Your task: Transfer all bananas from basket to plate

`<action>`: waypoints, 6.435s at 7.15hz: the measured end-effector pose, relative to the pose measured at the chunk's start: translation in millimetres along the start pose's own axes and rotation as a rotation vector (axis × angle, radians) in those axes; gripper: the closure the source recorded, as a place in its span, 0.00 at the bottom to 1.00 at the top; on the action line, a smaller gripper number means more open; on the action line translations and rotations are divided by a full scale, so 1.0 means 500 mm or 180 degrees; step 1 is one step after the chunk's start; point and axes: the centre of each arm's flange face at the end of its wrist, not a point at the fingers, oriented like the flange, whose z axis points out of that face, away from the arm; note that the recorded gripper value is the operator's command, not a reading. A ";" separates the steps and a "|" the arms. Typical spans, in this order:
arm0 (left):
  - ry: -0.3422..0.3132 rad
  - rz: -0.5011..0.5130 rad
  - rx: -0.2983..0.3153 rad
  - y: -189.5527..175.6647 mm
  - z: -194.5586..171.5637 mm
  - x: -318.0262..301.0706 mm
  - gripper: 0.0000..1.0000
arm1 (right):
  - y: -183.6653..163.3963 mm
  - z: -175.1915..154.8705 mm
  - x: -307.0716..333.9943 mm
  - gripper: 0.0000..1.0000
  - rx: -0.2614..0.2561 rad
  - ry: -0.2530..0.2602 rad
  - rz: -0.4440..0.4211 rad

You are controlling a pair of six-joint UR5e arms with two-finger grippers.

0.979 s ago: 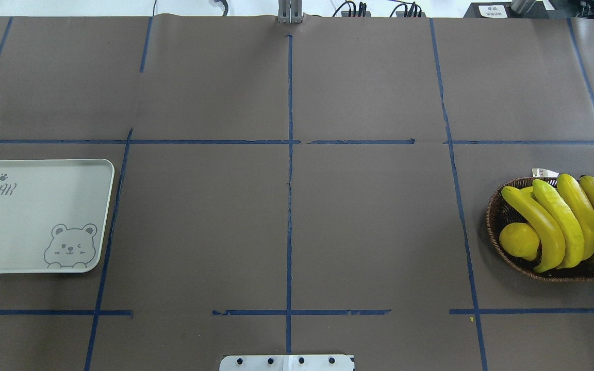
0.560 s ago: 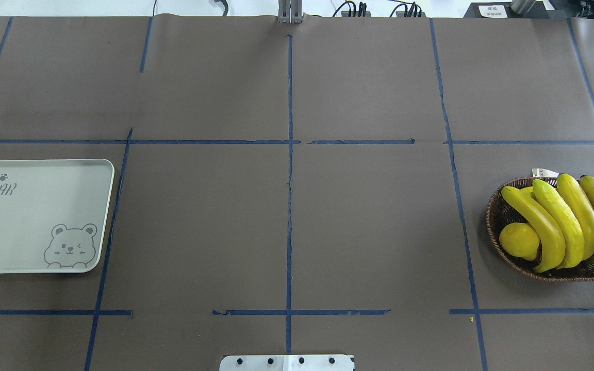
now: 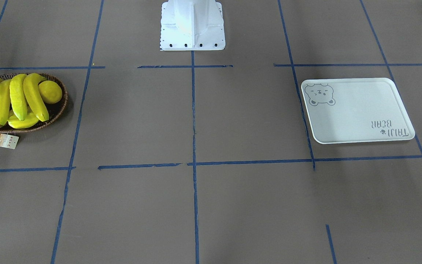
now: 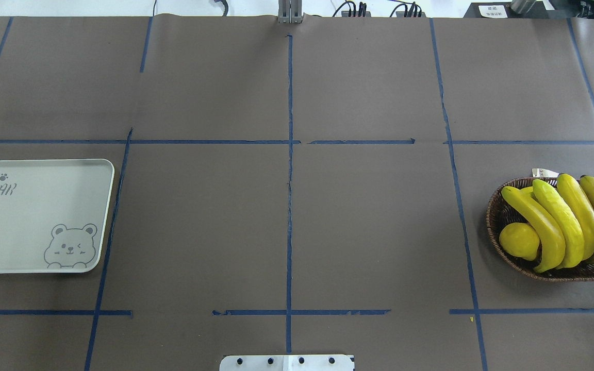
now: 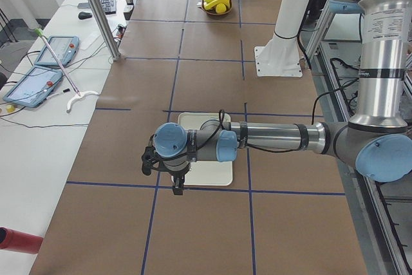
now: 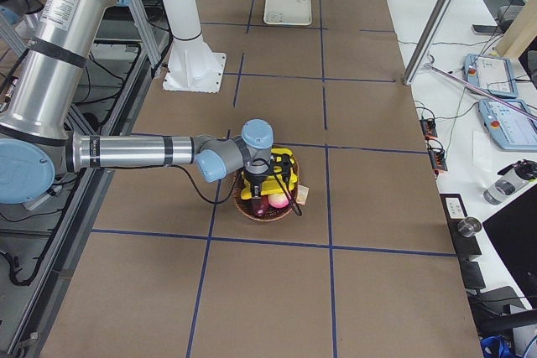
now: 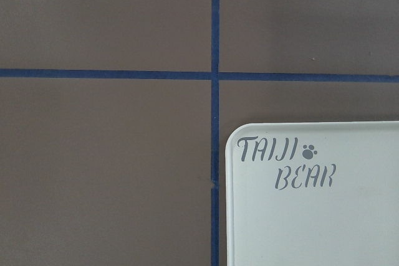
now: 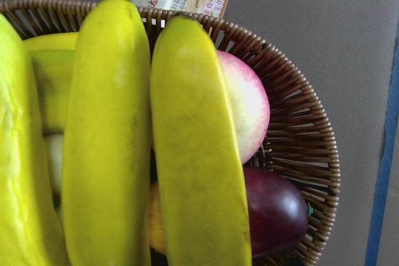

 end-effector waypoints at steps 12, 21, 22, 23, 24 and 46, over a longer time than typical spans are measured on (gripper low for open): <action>0.0168 -0.0094 0.0035 -0.004 -0.011 0.022 0.00 | 0.016 -0.339 0.138 0.98 0.0340 0.0267 -0.0271; 0.0912 -0.0247 0.0470 -0.144 0.170 0.935 0.01 | -0.365 -0.407 -0.619 0.95 0.0615 -0.1102 0.0377; 0.1162 -0.0358 0.0572 -0.128 0.174 1.001 0.01 | -0.331 -0.365 -0.706 0.96 0.0679 -0.1332 0.0488; 0.1410 -0.0504 0.0611 -0.123 0.155 1.061 0.01 | -0.290 -0.323 -0.787 0.96 0.0683 -0.1538 0.0544; 0.1622 -0.0629 0.0573 -0.115 0.134 1.127 0.02 | -0.251 -0.292 -0.856 0.96 0.0648 -0.1695 0.0503; 0.2268 -0.0616 0.0023 0.059 0.119 1.485 1.00 | -0.143 -0.276 -1.076 0.00 0.0430 -0.2114 0.0135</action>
